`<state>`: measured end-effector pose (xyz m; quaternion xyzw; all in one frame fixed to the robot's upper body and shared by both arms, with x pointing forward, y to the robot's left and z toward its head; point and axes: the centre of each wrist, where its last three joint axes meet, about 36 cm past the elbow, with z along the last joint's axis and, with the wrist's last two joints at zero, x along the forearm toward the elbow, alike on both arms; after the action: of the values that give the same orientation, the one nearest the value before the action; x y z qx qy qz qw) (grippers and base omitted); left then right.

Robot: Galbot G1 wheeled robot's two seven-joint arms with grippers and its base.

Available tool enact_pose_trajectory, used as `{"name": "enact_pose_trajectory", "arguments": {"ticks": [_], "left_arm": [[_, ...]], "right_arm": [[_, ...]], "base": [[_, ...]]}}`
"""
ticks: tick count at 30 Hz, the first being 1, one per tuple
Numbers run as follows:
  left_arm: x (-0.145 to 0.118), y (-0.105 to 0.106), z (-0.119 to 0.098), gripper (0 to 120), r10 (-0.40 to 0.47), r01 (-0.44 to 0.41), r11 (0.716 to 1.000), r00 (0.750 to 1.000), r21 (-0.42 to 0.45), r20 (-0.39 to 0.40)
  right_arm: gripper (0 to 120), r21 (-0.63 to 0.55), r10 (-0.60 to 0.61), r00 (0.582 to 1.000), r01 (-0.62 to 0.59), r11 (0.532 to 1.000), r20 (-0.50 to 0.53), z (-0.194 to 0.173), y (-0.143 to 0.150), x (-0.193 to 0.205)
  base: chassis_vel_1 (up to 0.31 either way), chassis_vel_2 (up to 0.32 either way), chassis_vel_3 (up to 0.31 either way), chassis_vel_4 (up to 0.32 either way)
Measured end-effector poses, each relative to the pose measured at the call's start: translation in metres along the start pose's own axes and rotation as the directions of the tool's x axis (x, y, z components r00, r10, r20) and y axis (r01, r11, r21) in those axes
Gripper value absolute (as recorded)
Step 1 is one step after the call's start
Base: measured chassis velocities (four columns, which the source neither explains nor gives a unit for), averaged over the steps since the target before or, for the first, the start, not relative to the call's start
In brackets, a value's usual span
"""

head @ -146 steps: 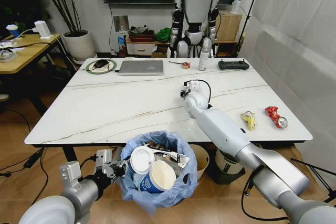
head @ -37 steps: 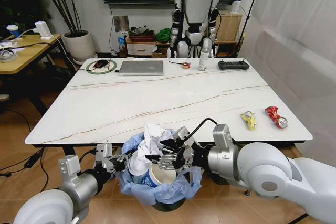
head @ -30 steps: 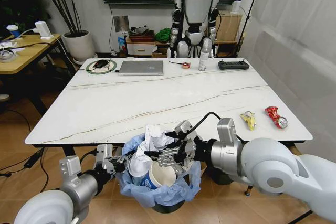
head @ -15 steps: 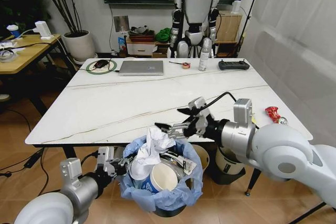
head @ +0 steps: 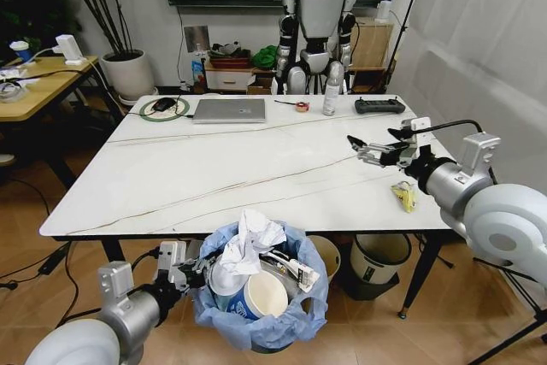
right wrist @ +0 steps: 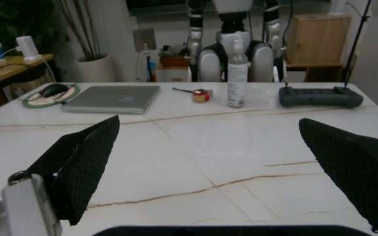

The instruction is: Pick up the trash bin and place the trash from the table into it.

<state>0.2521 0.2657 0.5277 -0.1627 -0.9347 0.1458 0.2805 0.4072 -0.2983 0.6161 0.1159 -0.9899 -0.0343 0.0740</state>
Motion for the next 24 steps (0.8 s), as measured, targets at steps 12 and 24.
{"name": "enact_pose_trajectory", "arguments": {"ticks": [12, 24], "left_arm": [[0.001, 0.001, -0.001, 0, -0.005, 0.005, 1.0, 1.0, 0.0, 0.004], [-0.003, 0.006, -0.004, 0, -0.012, 0.012, 1.0, 1.0, 0.007, 0.015]], "right_arm": [[100, -0.091, 0.223, 0.968, -0.234, 0.968, -0.118, 0.028, -0.058, -0.028], [100, -0.051, 0.335, 0.915, -0.354, 0.934, -0.225, 0.054, -0.131, -0.026]], "base": [[0.0, 0.0, 0.0, 0.0], [0.0, 0.0, 0.0, 0.0]]}}
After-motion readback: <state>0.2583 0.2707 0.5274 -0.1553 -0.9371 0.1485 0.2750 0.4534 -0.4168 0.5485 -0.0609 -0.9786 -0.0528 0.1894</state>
